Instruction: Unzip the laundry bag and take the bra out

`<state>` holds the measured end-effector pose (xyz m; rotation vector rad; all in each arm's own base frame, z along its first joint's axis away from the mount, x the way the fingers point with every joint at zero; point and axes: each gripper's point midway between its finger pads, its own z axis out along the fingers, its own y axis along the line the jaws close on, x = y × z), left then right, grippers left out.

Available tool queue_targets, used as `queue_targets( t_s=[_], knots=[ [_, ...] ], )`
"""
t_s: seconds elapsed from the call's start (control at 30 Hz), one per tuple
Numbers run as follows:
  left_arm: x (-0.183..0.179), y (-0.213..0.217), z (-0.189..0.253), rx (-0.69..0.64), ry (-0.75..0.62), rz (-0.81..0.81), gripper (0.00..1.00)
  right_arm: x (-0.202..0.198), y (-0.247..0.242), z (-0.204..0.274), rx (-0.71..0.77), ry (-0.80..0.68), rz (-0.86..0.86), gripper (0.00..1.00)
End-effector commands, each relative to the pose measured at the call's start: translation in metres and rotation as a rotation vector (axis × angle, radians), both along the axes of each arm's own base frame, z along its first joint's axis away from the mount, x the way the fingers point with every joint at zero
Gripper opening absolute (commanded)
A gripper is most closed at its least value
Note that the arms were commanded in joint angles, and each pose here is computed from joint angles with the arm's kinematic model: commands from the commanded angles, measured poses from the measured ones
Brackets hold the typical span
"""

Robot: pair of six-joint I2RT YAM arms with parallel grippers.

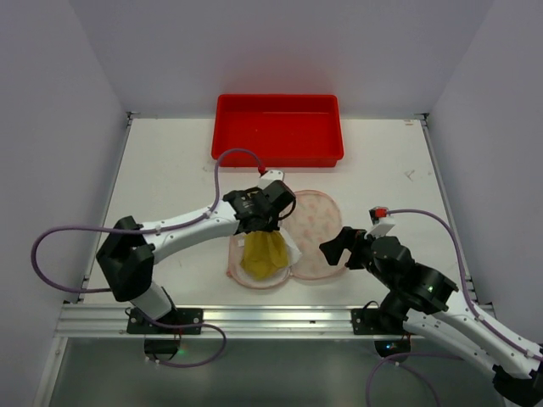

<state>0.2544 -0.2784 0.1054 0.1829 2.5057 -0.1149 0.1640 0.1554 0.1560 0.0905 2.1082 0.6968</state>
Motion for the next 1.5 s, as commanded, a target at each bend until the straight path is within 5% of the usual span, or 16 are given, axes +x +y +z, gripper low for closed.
queue_targets(
  t_s=[0.0,0.2,0.33,0.8,1.3,1.47],
  knots=[
    [-0.003,-0.007,0.02,-0.061,-0.03,-0.045,0.03,0.003,0.004,0.006,0.021,-0.021,0.001,0.99],
    [-0.007,-0.01,-0.016,-0.016,0.033,-0.066,0.07,0.001,0.006,0.0,0.022,-0.002,0.011,0.99],
    [-0.008,-0.017,-0.034,-0.022,0.066,-0.072,0.19,0.0,0.006,-0.002,0.027,0.002,0.014,0.99],
    [-0.007,-0.003,-0.009,-0.051,0.012,-0.045,0.5,-0.003,0.007,-0.003,0.036,0.001,0.024,0.99],
    [-0.004,0.028,-0.014,-0.018,0.018,0.014,0.43,-0.003,0.006,-0.003,0.04,-0.006,0.027,0.99],
    [-0.003,0.027,0.0,-0.051,-0.007,-0.004,0.17,-0.003,0.006,0.001,0.047,-0.014,0.025,0.99]
  ],
)
